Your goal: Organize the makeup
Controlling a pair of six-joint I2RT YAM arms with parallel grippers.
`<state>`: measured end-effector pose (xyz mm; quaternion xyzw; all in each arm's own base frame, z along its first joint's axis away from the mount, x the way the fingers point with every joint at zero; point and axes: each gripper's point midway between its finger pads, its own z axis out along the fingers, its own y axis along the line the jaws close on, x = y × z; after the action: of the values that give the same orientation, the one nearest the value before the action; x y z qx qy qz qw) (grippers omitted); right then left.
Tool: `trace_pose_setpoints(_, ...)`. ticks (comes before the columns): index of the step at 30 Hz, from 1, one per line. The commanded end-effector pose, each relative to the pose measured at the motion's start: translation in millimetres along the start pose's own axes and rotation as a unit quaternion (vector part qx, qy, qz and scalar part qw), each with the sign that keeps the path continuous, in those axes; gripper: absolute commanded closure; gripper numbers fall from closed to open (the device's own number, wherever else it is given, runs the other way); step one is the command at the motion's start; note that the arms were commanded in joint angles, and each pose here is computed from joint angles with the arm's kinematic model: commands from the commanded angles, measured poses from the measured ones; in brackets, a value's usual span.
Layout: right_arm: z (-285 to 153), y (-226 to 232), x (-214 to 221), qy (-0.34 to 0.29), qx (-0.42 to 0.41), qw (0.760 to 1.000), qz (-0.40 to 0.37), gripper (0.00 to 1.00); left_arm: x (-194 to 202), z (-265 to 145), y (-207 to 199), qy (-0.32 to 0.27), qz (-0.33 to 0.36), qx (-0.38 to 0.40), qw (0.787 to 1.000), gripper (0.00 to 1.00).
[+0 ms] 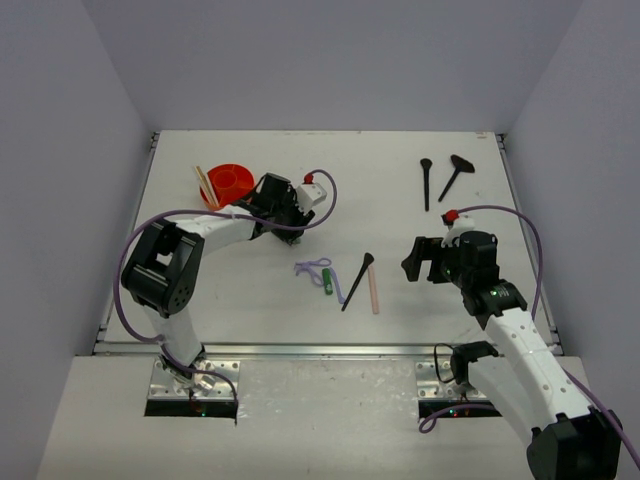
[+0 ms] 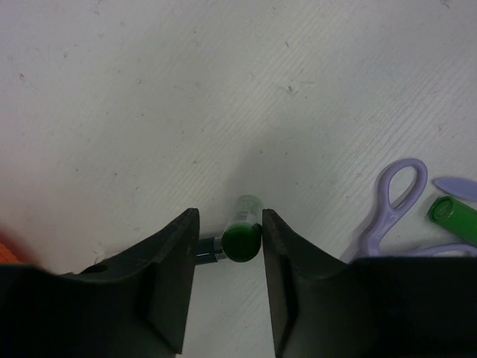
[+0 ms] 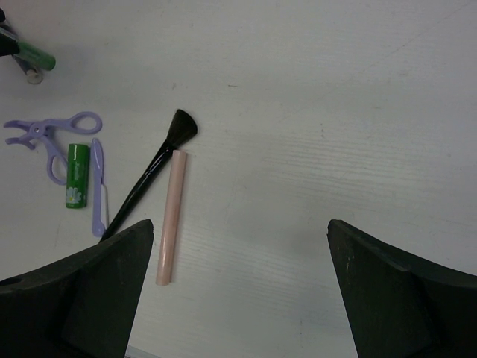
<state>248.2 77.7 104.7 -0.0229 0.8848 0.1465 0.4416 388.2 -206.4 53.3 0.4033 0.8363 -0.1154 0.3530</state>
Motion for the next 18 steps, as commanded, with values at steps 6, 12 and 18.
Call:
trace_pose_setpoints(6,-1,0,-15,-0.028,0.004,1.000,-0.010,0.01,-18,-1,-1,-0.023,-0.006,-0.001,1.000,0.95)
trace_pose_setpoints(12,0,0,-17,-0.036,0.001,0.999,-0.012,0.01,-53,-17,4,-0.073,-0.024,-0.009,0.997,1.00)
trace_pose_setpoints(18,0,4,-18,-0.033,-0.008,0.999,-0.011,0.01,-86,-67,22,-0.132,-0.038,-0.042,0.990,1.00)
